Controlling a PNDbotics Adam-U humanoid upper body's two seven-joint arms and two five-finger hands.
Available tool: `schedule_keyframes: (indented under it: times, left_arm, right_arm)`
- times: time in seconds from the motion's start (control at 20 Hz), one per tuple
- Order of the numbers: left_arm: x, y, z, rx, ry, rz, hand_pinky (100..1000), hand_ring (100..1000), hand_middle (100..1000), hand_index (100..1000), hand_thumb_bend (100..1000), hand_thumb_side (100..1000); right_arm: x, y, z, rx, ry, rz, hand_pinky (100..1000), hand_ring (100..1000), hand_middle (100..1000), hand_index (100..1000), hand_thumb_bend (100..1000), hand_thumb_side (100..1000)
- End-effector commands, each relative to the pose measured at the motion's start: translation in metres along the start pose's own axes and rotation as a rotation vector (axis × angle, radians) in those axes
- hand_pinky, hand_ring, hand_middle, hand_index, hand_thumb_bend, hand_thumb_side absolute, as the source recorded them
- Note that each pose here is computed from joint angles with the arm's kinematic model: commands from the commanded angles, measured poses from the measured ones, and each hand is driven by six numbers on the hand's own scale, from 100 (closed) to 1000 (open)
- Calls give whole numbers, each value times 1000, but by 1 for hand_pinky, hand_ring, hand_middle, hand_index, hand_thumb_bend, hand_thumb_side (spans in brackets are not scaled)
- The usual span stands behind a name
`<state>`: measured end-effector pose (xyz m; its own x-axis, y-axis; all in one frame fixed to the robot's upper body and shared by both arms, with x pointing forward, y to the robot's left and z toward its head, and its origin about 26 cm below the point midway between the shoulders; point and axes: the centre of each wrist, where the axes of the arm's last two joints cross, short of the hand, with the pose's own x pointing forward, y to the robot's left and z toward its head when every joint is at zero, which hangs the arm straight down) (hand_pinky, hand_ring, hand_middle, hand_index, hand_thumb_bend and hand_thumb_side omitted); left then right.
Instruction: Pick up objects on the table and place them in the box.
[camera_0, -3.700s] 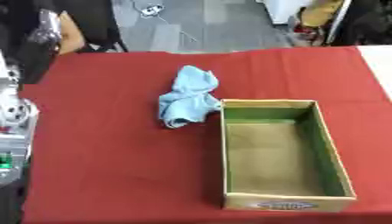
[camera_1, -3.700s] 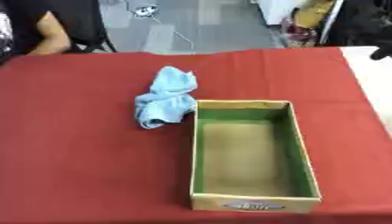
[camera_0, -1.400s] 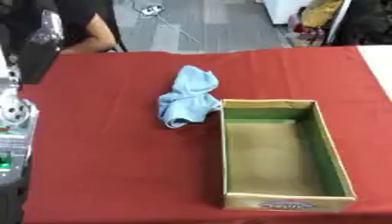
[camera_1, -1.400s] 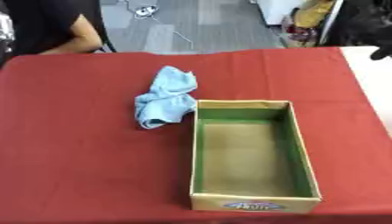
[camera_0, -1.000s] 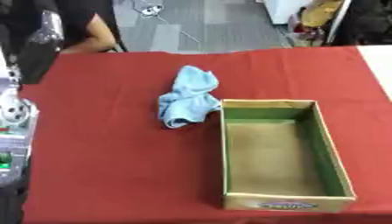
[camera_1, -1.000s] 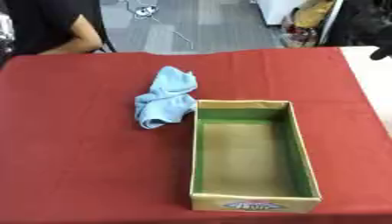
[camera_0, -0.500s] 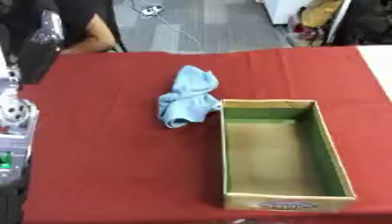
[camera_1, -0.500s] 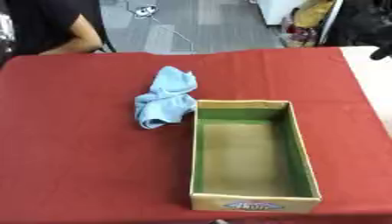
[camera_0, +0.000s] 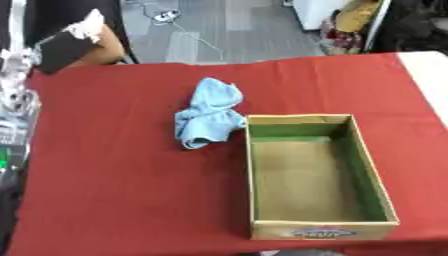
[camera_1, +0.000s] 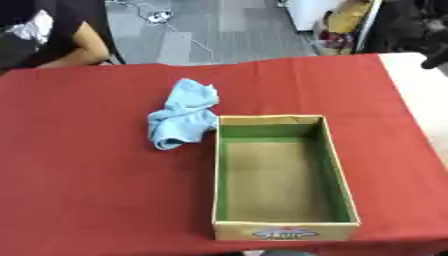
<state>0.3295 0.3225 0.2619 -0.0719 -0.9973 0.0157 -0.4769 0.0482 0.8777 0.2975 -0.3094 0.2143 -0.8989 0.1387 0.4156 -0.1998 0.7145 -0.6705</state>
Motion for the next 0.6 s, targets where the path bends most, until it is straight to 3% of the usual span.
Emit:
schedule_keyframes:
  times: [0.05, 0.3, 0.6]
  left_arm:
    - [-5, -6, -32, -273, -18, -125, 374, 502, 890, 1000, 781, 691]
    - [4, -50, -80, -514, 9, -159, 323, 461, 902, 1000, 766, 739]
    - [21, -118, -102, -649, 88, -128, 303, 458, 910, 1000, 737, 787]
  right_arm:
    - [5, -5, -4, 21, -15, 19, 605, 780, 803, 984, 100, 748]
    - [5, -4, -5, 21, -20, 11, 604, 778, 802, 984, 100, 748]
    - [5, -2, -5, 25, -24, 2, 603, 777, 802, 984, 100, 749]
